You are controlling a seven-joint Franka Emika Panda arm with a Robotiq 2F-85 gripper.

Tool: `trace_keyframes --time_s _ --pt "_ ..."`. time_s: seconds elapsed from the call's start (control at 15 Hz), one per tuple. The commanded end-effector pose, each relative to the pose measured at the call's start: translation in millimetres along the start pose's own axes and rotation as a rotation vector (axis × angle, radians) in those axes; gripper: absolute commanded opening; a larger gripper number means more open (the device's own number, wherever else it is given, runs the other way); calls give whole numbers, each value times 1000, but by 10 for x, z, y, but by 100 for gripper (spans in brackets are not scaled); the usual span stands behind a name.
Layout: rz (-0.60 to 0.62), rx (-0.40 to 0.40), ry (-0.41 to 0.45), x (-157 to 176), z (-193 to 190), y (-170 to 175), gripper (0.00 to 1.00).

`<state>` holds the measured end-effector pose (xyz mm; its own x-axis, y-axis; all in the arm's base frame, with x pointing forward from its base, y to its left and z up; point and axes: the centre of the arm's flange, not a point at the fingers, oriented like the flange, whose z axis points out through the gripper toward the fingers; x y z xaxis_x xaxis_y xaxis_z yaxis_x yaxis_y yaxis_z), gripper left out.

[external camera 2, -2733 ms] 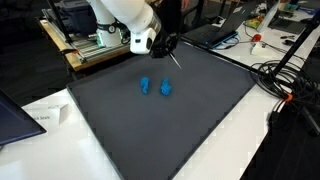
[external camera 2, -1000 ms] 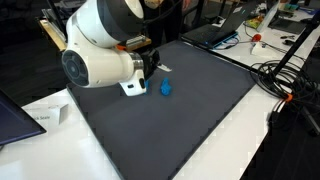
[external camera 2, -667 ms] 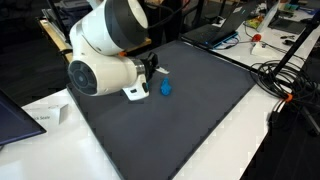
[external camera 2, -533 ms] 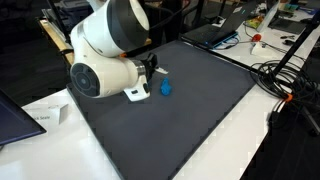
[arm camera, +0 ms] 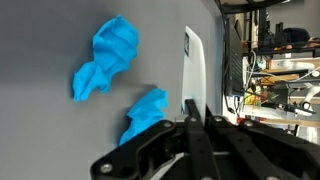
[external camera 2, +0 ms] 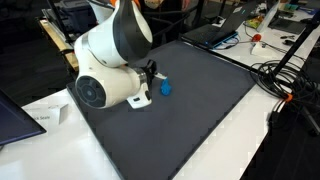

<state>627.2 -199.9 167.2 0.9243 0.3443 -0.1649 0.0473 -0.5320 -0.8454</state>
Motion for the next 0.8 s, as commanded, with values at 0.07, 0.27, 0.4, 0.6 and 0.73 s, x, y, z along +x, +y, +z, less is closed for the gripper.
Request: trace_keyframes --time_s 0.07,0.27,0.4,0.6,0.73 --pt "-23 -62 55 -17 -123 -13 1" --pt "-25 -117 95 -58 -164 -66 1" --pt "-15 -159 121 -74 -179 -88 1" --pt "14 -224 156 -115 -205 -98 1" --pt "40 -254 177 -166 -209 -111 1"
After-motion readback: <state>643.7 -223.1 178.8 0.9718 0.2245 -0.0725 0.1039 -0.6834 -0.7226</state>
